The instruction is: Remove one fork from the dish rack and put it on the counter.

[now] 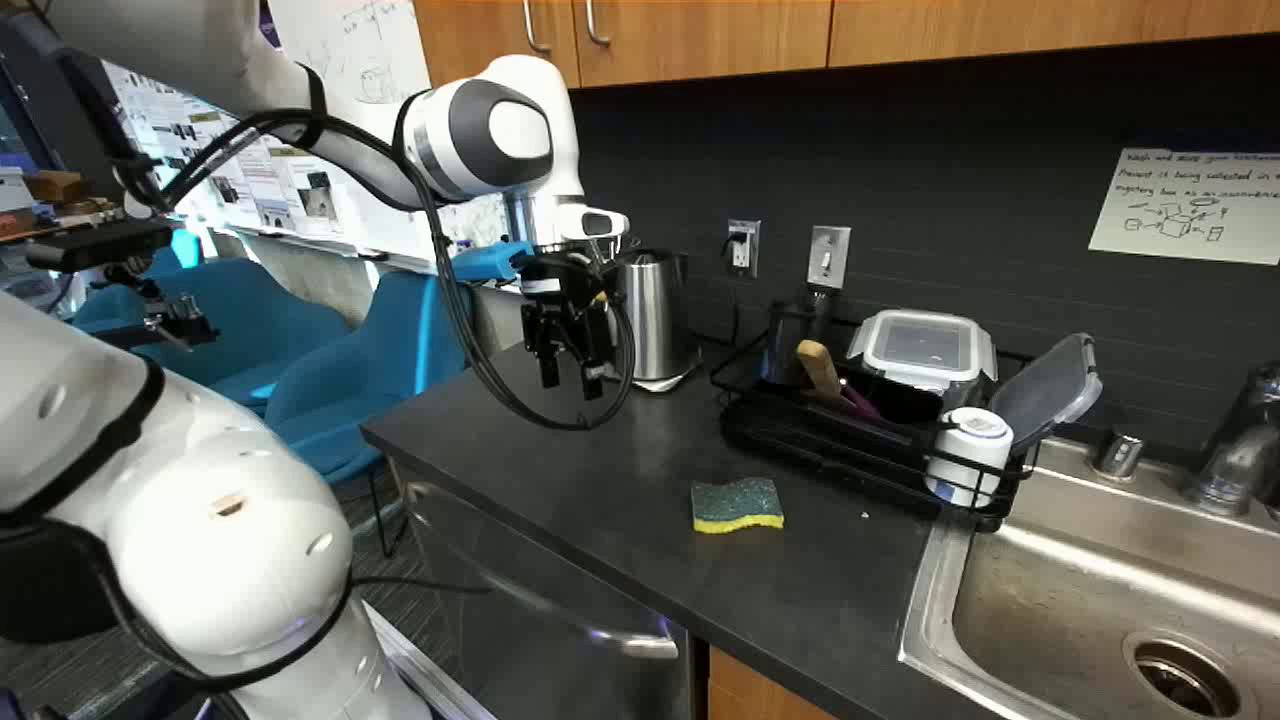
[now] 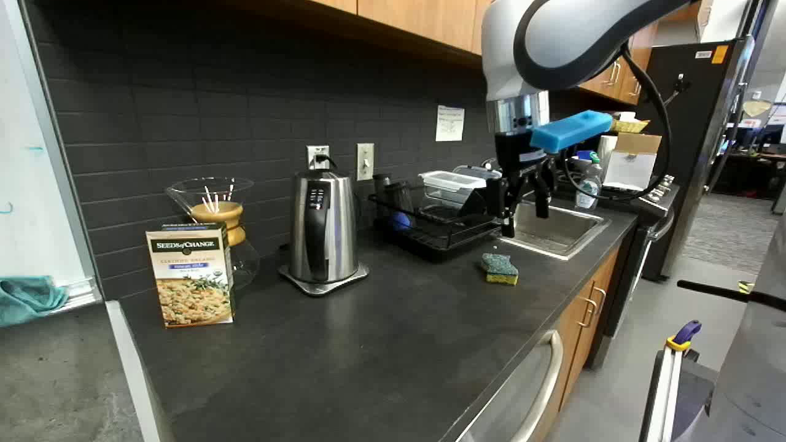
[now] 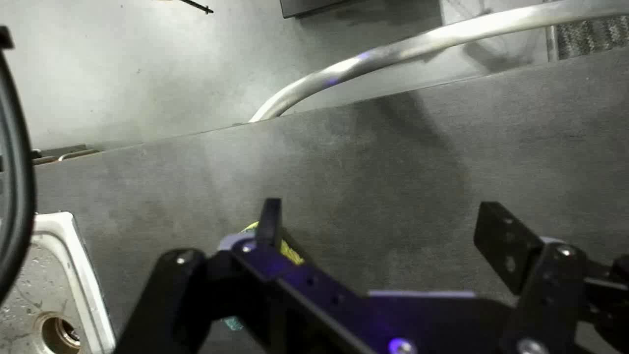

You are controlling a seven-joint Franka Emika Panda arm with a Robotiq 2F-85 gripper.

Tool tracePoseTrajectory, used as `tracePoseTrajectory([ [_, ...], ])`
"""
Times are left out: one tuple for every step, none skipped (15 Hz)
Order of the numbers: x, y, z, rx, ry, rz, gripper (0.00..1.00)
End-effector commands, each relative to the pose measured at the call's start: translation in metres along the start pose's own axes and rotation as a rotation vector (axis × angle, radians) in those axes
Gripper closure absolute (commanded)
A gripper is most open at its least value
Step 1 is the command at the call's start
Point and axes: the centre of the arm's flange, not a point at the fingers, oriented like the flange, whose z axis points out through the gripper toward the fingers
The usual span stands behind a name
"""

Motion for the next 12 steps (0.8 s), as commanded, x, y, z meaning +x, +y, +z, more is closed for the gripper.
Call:
tracePoseTrajectory([
  [0.0,0.0,0.0,0.0,0.0,0.0,0.0],
  [0.0,0.0,0.0,0.0,0.0,0.0,0.0],
  [0.0,0.0,0.0,0.0,0.001,0.0,0.0],
  [0.0,0.0,0.0,0.0,0.001,0.0,0.0],
  [0.0,0.0,0.0,0.0,0.001,0.0,0.0],
  [0.0,0.0,0.0,0.0,0.001,0.0,0.0],
  [0.001,0.0,0.0,-0.003,0.001,-0.002,0.0],
  [0.003,0.0,-0.001,-0.004,0.003,-0.003,0.0],
  [0.003,0.001,-0.002,-0.005,0.001,-0.003,0.0],
  [0.005,0.004,-0.008,-0.014,0.015,-0.002,0.0],
  [0.006,0.005,-0.014,-0.017,0.027,-0.001,0.0],
  [0.008,0.008,-0.023,-0.027,0.048,-0.002,0.0],
])
